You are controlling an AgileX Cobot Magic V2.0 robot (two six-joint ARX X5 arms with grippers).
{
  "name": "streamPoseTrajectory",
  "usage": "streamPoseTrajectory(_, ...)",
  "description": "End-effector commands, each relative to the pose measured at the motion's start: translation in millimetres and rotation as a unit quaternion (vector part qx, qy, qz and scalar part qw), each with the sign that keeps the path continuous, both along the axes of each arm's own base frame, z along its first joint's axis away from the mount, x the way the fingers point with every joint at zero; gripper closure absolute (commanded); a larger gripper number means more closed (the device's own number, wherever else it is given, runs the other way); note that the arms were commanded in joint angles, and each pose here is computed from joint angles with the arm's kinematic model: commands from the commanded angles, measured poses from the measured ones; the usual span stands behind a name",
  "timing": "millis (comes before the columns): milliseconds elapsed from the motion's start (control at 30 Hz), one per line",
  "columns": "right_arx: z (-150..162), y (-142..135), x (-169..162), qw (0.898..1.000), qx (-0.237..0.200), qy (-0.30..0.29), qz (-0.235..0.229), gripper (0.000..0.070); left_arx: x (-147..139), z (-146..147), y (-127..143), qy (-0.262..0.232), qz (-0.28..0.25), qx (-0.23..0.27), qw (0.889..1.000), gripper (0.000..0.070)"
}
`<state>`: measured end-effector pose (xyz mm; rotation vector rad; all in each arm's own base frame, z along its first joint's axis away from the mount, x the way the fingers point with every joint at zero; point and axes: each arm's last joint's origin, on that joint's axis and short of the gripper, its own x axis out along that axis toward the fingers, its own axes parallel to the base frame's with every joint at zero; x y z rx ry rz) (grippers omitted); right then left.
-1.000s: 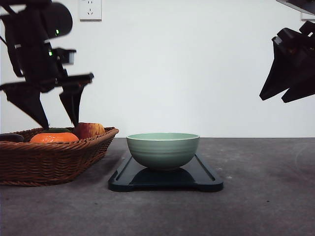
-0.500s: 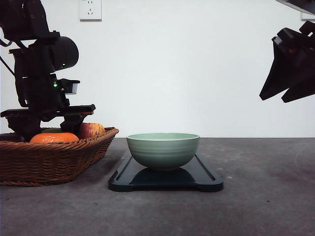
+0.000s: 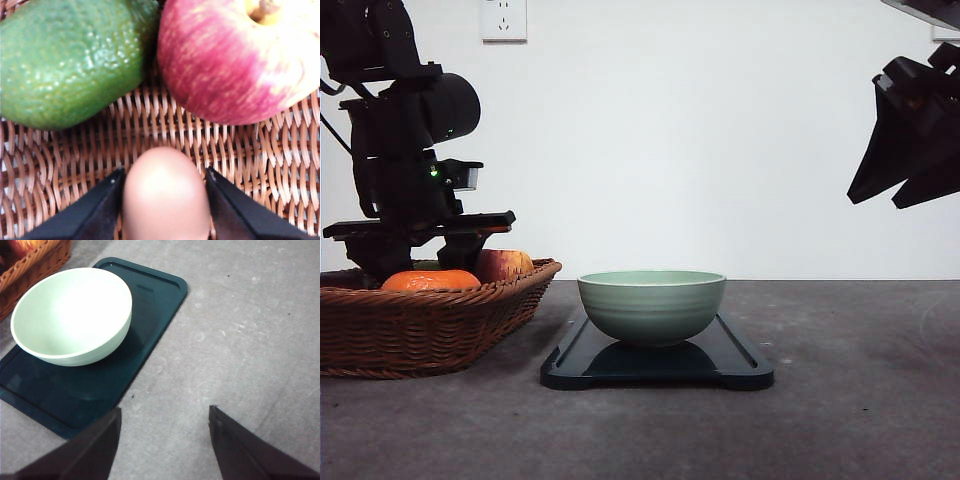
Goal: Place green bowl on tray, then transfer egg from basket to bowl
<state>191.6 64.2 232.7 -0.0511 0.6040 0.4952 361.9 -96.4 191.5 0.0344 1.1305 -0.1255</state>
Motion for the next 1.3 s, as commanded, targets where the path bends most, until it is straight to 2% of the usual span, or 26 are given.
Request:
streamPoseTrajectory(0,2.0,1.1,1.8,1.0,-0.002,-0.007,0.003,0.0354,4.9,-1.4,-1.7,0.0,0.001,0.003,1.0,0.0429)
streamPoseTrajectory(100,2.0,1.1,1.8,1.0,-0.002,-0.007,0.003,0.0354,4.3,-1.7,-1.6,0.003,0.001,0.004,1.0,0.0473)
streamPoseTrajectory(400,2.0,1.1,1.8,1.0,-0.002,-0.007,0.003,0.0354,0.6,3.9,-0.6,0.006,0.0,0.004,1.0,0.0477)
streamPoseTrajectory(533,2.0,1.1,1.8,1.0,-0.002,-0.007,0.003,0.0354,-4.9,22.1,0.9,-0.016,-0.001,-0.001,1.0,0.0477)
streamPoseTrajectory(767,2.0,1.2,1.8,1.0,-0.001,-0.007,0.003,0.0354,-25.2,73.7,1.5,-0.091,-0.012,-0.03,0.995,0.0475)
streamPoseTrajectory(867,2.0,1.2,1.8,1.0,-0.002,-0.007,0.003,0.0354,-34.7,93.4,-6.3,-0.126,-0.038,-0.064,0.989,0.0476)
streamPoseTrajectory(1000,2.0,1.2,1.8,1.0,-0.001,-0.007,0.003,0.0354,-40.8,109.7,-24.2,-0.169,-0.088,-0.118,0.975,0.0476)
streamPoseTrajectory(1267,2.3,1.3,1.9,1.0,-0.001,-0.009,0.003,0.0354,-45.2,110.1,-76.6,-0.221,-0.168,-0.156,0.948,0.0476)
